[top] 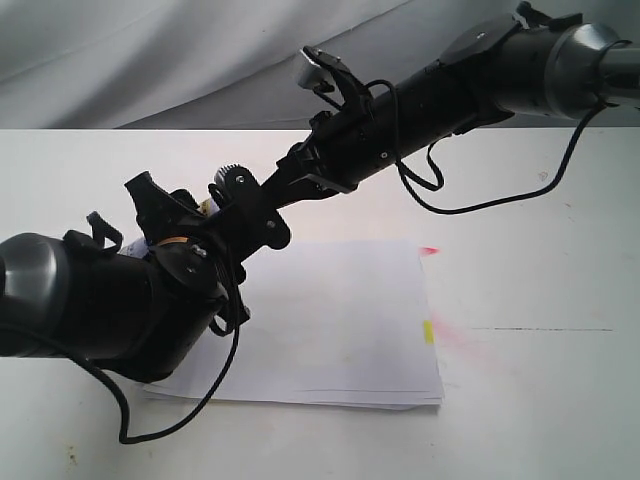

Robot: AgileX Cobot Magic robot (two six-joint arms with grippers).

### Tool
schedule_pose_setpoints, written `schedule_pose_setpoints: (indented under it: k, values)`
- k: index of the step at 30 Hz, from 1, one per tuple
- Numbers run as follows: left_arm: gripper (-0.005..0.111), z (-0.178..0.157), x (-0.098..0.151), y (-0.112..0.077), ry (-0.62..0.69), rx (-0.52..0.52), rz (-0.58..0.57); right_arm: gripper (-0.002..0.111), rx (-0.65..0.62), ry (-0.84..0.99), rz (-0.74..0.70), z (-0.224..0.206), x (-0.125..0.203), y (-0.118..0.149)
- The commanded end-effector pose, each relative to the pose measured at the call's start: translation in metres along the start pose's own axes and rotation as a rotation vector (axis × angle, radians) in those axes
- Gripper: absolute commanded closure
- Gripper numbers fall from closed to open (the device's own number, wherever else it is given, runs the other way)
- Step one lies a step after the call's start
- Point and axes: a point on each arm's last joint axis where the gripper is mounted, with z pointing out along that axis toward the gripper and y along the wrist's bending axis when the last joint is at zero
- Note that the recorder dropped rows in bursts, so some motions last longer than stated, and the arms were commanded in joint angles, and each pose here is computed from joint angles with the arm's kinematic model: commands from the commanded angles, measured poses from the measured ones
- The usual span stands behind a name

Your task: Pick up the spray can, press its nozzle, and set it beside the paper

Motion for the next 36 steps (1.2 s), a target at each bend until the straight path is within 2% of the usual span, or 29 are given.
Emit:
schedule_pose_setpoints:
  k: [1, 5, 31, 36]
  values:
    - [0.107, -0.005, -0.01, 0.006, -0.068, -0.033, 0.038, 0.108, -0.03, 0.015, -0.007, 0.006, 0.002, 0.004]
    - [0.107, -0.005, -0.01, 0.006, -0.068, -0.033, 0.038, 0.108, -0.031, 0.022, -0.023, 0.013, 0.001, 0.011]
    - [0.107, -0.005, -0.01, 0.006, -0.067, -0.034, 0.033, 0.108, -0.025, 0.019, -0.02, 0.013, 0.001, 0.01]
    - [0.107, -0.005, -0.009, 0.006, -0.065, -0.032, 0.004, 0.108, -0.017, 0.003, -0.022, -0.006, -0.002, 0.007]
